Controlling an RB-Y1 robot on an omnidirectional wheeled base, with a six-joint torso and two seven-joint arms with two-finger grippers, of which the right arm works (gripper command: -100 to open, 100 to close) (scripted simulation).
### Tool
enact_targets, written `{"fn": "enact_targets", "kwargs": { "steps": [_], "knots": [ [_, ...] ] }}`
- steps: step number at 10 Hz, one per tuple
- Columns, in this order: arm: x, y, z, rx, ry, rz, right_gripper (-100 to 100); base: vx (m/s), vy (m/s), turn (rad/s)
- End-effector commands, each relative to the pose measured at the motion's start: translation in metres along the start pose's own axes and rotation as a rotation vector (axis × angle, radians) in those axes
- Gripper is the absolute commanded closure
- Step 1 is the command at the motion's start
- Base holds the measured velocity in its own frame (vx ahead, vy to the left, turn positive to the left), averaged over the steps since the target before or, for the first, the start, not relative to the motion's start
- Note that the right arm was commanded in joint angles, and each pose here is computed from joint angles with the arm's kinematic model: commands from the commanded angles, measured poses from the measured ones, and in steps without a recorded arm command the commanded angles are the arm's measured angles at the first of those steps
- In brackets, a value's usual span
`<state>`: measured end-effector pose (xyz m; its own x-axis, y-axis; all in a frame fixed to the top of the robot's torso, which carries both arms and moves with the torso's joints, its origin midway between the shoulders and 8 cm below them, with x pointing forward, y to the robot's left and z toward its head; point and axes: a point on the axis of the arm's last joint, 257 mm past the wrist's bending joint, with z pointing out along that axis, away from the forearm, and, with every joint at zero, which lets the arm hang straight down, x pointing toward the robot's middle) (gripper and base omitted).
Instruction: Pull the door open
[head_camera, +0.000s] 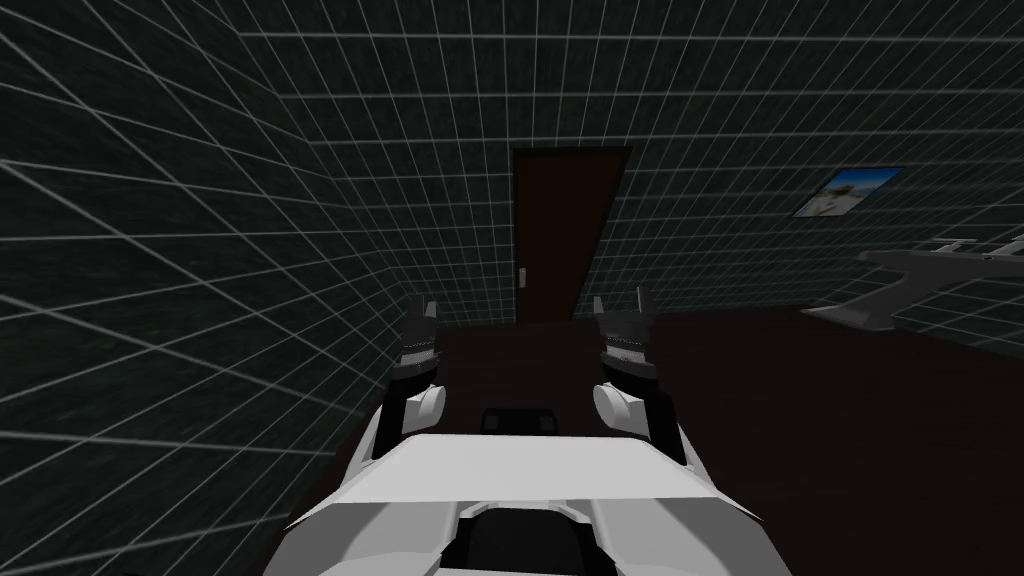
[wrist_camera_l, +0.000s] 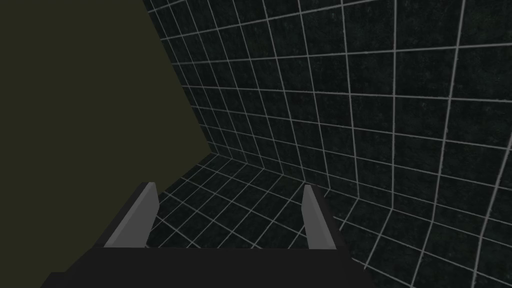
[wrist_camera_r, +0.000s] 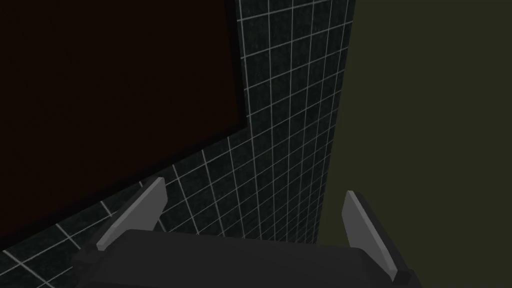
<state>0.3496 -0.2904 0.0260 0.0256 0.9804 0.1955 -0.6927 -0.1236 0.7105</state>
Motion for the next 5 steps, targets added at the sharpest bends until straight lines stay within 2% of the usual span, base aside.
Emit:
{"fn": "enact_targets", "kwargs": {
  "steps": [1,5],
  "knots": [
    [0.004,-0.010,0.0004,0.014,0.008,0.051,-100,0.107,0.027,-0.057],
    [0.014,-0.033,0.0007,0.050,0.025,0.171,-100,0.158,0.018,-0.031]
  ]
}}
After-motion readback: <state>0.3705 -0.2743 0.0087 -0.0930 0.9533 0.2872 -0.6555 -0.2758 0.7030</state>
